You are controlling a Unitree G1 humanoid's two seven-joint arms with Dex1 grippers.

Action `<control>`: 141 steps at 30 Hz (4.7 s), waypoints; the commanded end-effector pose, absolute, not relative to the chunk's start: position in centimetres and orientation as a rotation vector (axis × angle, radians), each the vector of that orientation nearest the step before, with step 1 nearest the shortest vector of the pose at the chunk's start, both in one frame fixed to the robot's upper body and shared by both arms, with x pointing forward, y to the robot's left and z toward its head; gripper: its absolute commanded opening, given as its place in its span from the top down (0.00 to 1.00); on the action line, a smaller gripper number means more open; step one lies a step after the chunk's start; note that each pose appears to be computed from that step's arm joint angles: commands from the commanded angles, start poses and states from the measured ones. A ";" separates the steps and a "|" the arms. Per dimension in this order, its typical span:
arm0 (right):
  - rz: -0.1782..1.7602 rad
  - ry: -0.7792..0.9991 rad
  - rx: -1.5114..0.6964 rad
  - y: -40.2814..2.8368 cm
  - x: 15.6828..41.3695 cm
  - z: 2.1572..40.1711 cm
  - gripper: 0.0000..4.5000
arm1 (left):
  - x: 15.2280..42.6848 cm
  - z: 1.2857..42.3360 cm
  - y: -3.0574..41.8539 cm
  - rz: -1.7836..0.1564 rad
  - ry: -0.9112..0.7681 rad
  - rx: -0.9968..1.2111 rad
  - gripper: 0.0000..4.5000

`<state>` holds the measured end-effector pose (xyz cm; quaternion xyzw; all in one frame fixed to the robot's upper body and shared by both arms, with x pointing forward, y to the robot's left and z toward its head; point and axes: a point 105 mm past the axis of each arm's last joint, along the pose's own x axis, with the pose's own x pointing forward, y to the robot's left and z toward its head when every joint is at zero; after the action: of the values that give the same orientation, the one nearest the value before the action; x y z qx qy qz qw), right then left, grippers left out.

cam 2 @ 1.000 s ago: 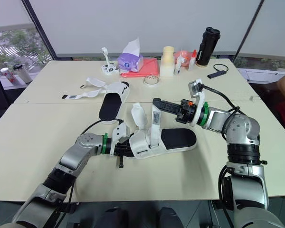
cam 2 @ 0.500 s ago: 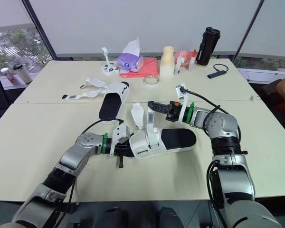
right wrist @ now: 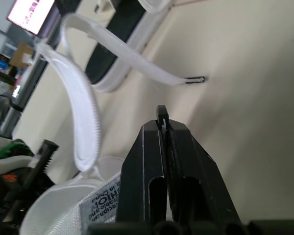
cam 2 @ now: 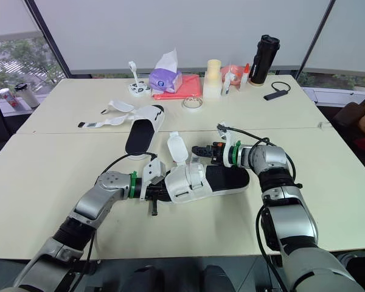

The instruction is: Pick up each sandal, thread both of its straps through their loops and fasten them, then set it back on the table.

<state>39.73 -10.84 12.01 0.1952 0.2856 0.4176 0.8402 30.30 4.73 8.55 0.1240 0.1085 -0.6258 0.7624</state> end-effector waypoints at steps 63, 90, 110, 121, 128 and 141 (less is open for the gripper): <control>0.999 0.340 0.491 -12.7 36.9 19.3 0.00 | 35.1 9.4 7.6 -1.274 0.132 0.487 1.00; 1.049 0.531 0.874 -6.8 40.5 18.7 0.00 | 32.8 8.3 7.1 -1.273 0.194 0.401 1.00; 0.984 0.353 0.752 -6.2 42.9 20.8 0.99 | 32.6 7.7 6.7 -1.264 0.194 0.387 1.00; 1.137 -0.140 0.089 -6.0 36.9 22.3 0.99 | 33.5 9.1 8.1 -1.220 0.210 0.209 1.00; 1.125 -0.495 -0.462 -5.5 31.5 20.2 0.99 | 33.9 9.4 8.0 -1.224 0.217 0.147 1.00; 1.157 -1.049 -1.216 -4.6 27.4 18.0 0.34 | 34.0 8.7 7.5 -1.247 0.237 0.175 1.00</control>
<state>28.17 -4.71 17.91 -0.5090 -0.4222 0.4900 0.5679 33.98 7.36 9.35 0.0754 0.0986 -0.5833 0.8027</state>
